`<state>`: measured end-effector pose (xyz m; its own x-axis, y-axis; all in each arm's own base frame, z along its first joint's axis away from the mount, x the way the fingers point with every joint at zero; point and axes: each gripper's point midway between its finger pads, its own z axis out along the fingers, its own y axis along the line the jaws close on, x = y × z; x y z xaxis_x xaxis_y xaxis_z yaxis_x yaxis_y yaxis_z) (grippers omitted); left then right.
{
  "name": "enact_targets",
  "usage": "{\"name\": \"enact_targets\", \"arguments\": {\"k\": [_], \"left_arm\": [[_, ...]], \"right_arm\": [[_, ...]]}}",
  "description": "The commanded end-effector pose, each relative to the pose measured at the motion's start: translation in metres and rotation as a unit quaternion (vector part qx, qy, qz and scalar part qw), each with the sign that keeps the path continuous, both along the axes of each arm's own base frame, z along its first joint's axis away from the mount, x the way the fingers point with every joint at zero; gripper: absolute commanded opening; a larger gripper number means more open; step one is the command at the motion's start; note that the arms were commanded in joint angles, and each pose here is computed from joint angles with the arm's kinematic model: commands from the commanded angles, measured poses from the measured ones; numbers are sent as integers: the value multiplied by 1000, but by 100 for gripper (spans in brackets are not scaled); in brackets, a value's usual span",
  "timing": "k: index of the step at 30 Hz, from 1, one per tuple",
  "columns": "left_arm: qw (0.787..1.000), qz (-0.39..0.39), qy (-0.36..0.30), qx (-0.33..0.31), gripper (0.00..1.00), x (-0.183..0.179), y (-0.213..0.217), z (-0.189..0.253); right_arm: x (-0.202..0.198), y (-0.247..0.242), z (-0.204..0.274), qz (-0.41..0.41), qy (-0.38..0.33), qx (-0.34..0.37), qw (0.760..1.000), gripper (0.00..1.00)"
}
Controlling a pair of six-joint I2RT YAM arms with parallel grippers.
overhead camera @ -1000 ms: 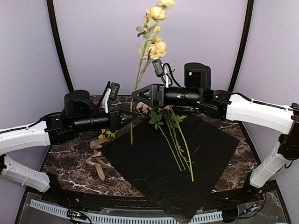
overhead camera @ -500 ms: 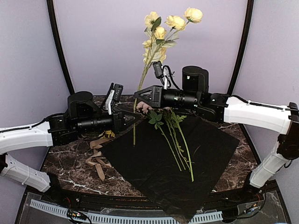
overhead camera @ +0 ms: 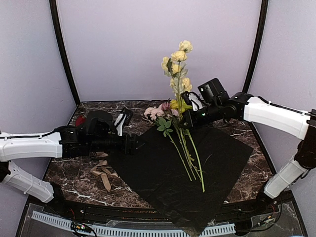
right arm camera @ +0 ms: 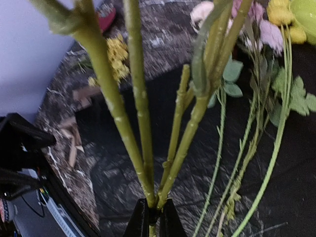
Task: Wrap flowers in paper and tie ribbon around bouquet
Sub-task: Place the fake flower on the flattened wrapping paper, then adjust the fake flower at the corner of the board.
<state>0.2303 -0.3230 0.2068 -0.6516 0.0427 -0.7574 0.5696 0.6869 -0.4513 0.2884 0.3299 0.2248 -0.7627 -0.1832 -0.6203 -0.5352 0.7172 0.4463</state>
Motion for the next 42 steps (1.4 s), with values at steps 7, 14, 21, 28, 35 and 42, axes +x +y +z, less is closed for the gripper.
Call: {"name": "enact_targets", "arguments": {"k": [7,14,21,28,35,42], "left_arm": [[982,46,119,140,73,-6,25,-104],[978,52,126,160,75,-11,39,-111],[970,75,155,172,75,2,69,-117],[954,146,149,213,79,27,128,-109],[919,280,178,215,70,51,208,-117],[894,345,179,221,63,95,262,-106]], "right_arm": [[-13,-53,-135,21,164,-213,963,0],[4,-60,-163,-12,181,-245,952,1],[12,-65,-165,-47,175,-256,950,30],[17,-65,-136,-55,147,-240,958,38],[3,-62,-111,-41,127,-201,971,39],[-12,-72,-121,-31,133,-211,968,40]]}}
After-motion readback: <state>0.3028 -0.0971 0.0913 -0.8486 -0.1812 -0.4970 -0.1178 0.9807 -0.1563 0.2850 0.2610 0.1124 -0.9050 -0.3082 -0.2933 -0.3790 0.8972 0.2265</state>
